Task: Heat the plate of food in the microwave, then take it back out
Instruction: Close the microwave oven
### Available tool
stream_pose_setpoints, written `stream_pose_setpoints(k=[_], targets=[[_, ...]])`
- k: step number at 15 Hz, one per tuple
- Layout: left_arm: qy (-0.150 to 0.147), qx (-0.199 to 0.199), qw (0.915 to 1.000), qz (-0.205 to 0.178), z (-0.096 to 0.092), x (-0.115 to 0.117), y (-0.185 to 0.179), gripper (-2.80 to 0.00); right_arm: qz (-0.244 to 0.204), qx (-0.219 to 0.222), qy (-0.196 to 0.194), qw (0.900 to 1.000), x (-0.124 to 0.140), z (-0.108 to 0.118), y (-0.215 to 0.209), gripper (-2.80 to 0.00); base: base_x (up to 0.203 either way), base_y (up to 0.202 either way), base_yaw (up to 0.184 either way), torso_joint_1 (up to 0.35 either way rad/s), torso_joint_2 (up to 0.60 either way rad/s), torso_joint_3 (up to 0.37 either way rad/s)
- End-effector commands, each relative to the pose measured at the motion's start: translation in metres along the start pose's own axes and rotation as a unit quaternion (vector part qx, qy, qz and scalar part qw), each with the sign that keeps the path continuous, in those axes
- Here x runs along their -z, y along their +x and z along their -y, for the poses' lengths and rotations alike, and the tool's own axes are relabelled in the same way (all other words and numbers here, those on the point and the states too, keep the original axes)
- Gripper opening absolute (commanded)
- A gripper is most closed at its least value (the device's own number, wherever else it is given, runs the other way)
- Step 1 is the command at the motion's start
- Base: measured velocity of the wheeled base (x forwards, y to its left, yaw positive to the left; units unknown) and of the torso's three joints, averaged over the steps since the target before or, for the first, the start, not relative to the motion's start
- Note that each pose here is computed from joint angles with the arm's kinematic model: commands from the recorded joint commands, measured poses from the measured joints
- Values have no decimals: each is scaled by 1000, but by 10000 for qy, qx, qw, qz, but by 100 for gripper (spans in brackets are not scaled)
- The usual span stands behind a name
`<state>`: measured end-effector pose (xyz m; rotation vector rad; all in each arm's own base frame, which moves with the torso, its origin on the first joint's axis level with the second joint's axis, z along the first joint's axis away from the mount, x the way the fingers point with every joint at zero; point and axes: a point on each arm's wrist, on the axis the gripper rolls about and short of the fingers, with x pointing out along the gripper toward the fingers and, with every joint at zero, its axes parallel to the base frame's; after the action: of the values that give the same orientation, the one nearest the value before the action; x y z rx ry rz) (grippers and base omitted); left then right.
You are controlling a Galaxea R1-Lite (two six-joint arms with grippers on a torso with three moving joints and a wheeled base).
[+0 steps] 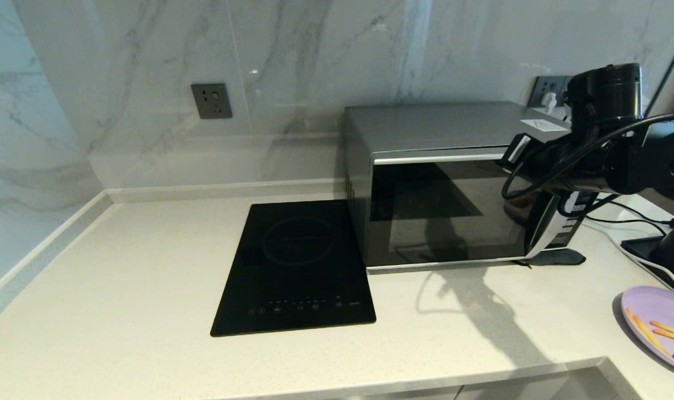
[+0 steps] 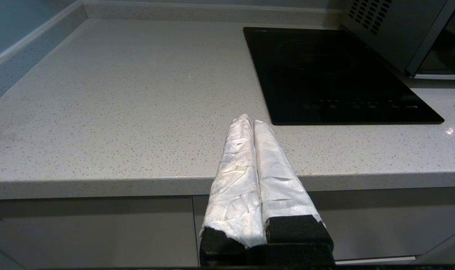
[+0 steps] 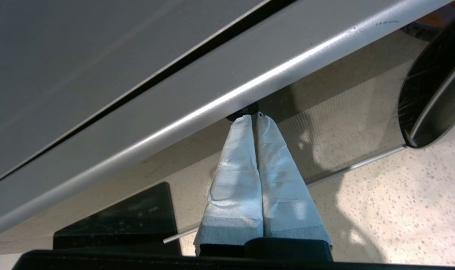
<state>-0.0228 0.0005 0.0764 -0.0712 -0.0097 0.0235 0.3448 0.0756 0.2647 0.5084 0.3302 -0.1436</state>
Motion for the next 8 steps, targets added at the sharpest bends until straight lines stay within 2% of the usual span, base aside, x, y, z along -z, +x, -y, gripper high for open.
stream_pose_setpoints(k=[1,8], targets=[[-5,-4,10000,-6,0,0,0,-280,27,-19,27,10000,3,1,3,-280,0,0,0,0,0,0],[-5,-4,10000,-6,0,0,0,-280,75,-53,47,9999,11,4,9,-280,0,0,0,0,0,0]])
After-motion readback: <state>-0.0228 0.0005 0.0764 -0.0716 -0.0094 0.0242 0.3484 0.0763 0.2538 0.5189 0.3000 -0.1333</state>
